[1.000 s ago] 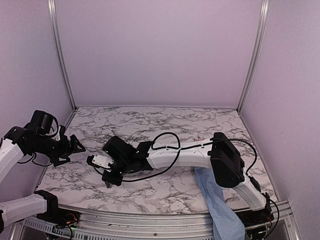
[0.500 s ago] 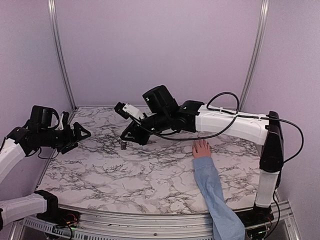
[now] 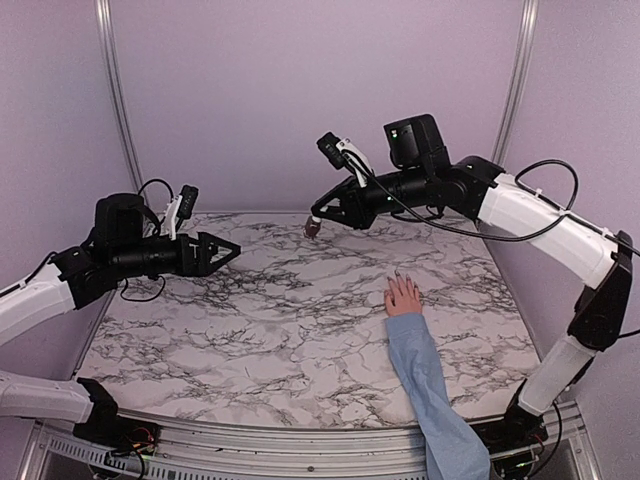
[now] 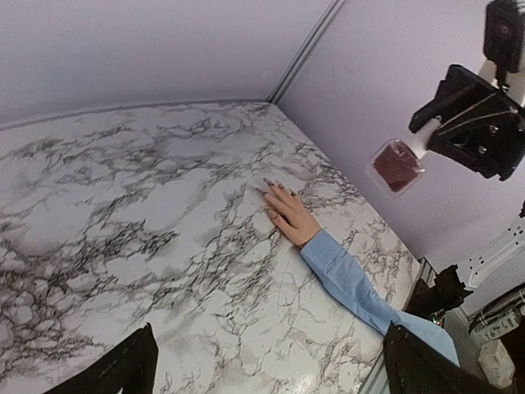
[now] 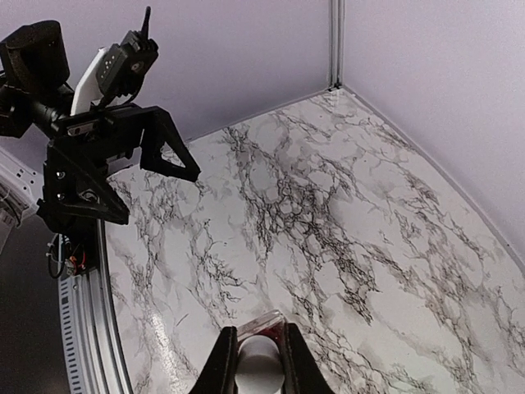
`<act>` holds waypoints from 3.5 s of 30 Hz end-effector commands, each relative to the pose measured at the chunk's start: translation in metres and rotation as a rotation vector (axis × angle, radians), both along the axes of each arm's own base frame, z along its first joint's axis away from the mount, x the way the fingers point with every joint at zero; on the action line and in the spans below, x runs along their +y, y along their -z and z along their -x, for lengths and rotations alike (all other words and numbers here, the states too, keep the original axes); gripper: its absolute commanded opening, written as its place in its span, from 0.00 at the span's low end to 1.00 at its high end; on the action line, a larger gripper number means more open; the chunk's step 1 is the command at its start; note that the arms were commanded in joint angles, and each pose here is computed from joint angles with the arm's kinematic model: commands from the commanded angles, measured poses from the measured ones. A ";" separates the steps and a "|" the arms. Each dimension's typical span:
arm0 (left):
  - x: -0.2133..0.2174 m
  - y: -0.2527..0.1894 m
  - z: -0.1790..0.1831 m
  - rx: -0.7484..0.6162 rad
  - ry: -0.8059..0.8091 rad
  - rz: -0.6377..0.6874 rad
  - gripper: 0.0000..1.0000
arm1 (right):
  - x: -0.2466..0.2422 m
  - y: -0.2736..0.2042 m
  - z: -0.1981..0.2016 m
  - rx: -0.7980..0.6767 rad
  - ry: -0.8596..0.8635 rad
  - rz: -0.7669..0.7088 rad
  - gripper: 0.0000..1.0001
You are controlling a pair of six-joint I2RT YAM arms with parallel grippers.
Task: Paint the nails
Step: Pick up the nail polish bottle from the center of the board.
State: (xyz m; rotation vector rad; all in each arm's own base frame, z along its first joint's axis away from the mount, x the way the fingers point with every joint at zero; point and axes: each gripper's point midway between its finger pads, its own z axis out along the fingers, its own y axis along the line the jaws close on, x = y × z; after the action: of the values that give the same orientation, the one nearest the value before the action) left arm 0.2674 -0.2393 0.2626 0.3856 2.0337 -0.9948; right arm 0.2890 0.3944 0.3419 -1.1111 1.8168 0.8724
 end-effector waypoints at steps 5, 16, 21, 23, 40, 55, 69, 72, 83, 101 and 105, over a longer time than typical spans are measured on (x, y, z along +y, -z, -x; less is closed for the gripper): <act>-0.055 -0.068 0.011 -0.416 0.170 0.025 0.96 | -0.015 -0.008 0.005 0.110 0.081 0.018 0.00; -0.107 -0.046 -0.021 -0.531 -0.056 -0.271 0.91 | -0.054 0.004 -0.050 0.380 0.685 -0.066 0.00; -0.142 -0.037 -0.024 -0.564 -0.013 -0.328 0.83 | -0.059 0.016 -0.055 0.471 0.791 -0.099 0.00; -0.153 -0.033 -0.026 -0.562 0.003 -0.325 0.79 | -0.056 0.022 -0.054 0.505 0.804 -0.104 0.00; -0.194 -0.019 -0.036 -0.578 0.053 -0.287 0.49 | -0.044 0.015 -0.048 0.547 0.771 -0.148 0.00; -0.194 -0.021 -0.049 -0.630 -0.022 -0.367 0.41 | -0.032 0.010 -0.045 0.555 0.734 -0.167 0.00; -0.190 -0.015 -0.050 -0.623 -0.037 -0.394 0.29 | -0.024 0.009 -0.038 0.570 0.700 -0.174 0.00; -0.190 -0.017 -0.051 -0.626 -0.041 -0.392 0.23 | -0.021 0.010 -0.036 0.580 0.683 -0.173 0.00; -0.190 -0.032 -0.048 -0.603 -0.054 -0.327 0.00 | -0.020 0.000 -0.035 0.560 0.653 -0.198 0.01; -0.189 -0.075 -0.027 -0.530 0.093 -0.035 0.00 | -0.003 -0.033 -0.015 0.452 0.387 -0.254 0.00; -0.186 -0.090 -0.019 -0.531 0.145 0.043 0.00 | 0.002 -0.045 -0.010 0.421 0.295 -0.273 0.00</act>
State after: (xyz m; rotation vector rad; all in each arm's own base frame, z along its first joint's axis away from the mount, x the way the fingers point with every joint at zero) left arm 0.3102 -0.4186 0.2938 0.7221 1.6825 -0.6443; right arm 0.3233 0.3731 0.3342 -0.2997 2.2403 0.9645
